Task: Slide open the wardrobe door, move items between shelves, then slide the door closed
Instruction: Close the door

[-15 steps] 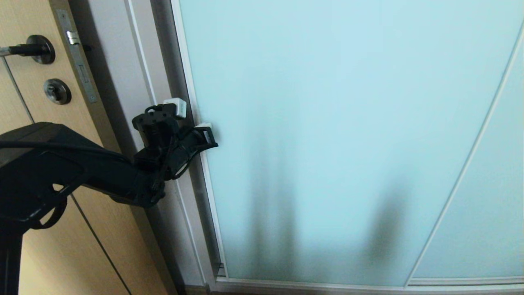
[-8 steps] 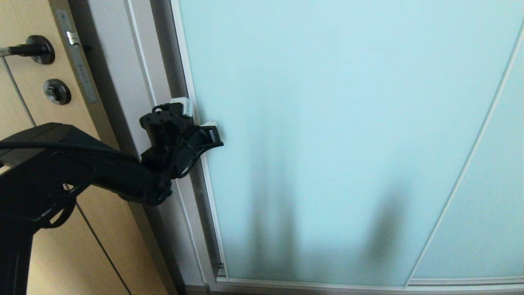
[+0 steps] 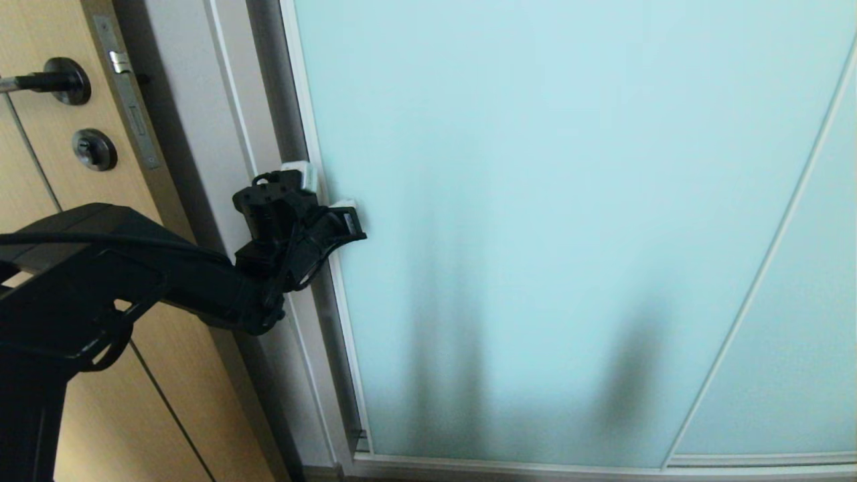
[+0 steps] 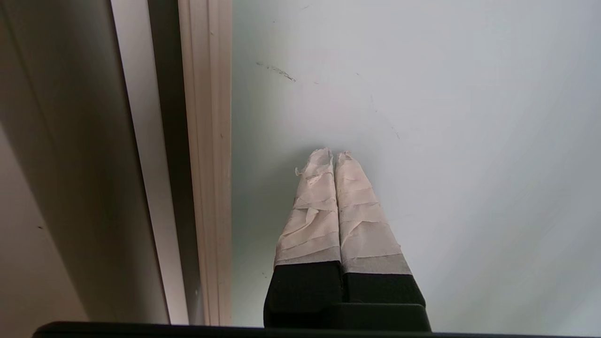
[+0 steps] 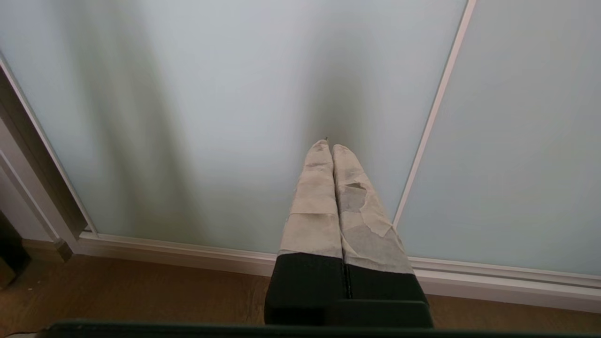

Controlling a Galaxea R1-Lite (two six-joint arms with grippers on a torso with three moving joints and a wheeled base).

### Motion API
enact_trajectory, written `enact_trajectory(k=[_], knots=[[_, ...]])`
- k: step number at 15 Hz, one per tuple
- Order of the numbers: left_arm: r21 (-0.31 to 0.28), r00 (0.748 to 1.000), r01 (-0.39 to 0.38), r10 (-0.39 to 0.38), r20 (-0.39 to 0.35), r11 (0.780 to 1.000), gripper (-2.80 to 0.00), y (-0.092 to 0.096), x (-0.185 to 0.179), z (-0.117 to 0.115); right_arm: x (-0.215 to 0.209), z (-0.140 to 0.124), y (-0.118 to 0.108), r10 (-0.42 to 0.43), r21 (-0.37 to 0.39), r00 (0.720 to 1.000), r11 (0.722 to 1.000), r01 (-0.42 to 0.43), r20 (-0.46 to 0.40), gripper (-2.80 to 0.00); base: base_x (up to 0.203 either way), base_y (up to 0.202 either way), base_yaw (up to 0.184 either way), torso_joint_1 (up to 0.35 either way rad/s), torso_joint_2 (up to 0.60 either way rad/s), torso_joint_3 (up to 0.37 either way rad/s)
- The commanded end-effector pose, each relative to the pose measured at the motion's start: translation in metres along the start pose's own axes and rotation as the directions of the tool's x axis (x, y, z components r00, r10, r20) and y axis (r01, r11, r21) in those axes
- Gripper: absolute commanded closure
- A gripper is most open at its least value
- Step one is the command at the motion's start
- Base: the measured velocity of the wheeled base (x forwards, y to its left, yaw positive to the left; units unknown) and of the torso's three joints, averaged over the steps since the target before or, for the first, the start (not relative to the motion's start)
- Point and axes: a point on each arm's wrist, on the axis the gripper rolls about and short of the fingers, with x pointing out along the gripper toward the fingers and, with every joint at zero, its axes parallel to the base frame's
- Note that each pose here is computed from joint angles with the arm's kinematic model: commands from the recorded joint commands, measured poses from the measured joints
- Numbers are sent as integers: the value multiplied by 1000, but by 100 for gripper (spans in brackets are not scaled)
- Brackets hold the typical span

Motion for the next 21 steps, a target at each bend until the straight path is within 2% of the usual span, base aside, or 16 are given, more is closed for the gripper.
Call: enact_trajectory(k=[1, 7, 10, 16, 21], knots=[[1, 1000, -3, 3, 4, 1000, 0, 1, 1, -1, 0, 0, 0, 1, 0, 1000, 1000, -1, 0, 0, 0, 0, 0, 0, 0, 0], [4, 1000, -19, 19, 20, 1000, 0, 9, -2, 8, 0, 0, 0, 1, 0, 1000, 1000, -1, 0, 0, 0, 0, 0, 0, 0, 0], [5, 1000, -17, 17, 23, 1000, 0, 8, -8, 14, 0, 0, 0, 1, 0, 1000, 1000, -1, -2, 0, 0, 0, 0, 0, 0, 0], [5, 1000, -21, 21, 14, 1000, 0, 9, -11, 13, 0, 0, 0, 1, 0, 1000, 1000, -1, -2, 0, 0, 0, 0, 0, 0, 0], [2, 1000, -14, 14, 15, 1000, 0, 6, -28, 27, 0, 0, 0, 1, 0, 1000, 1000, -1, 0, 0, 0, 0, 0, 0, 0, 0]])
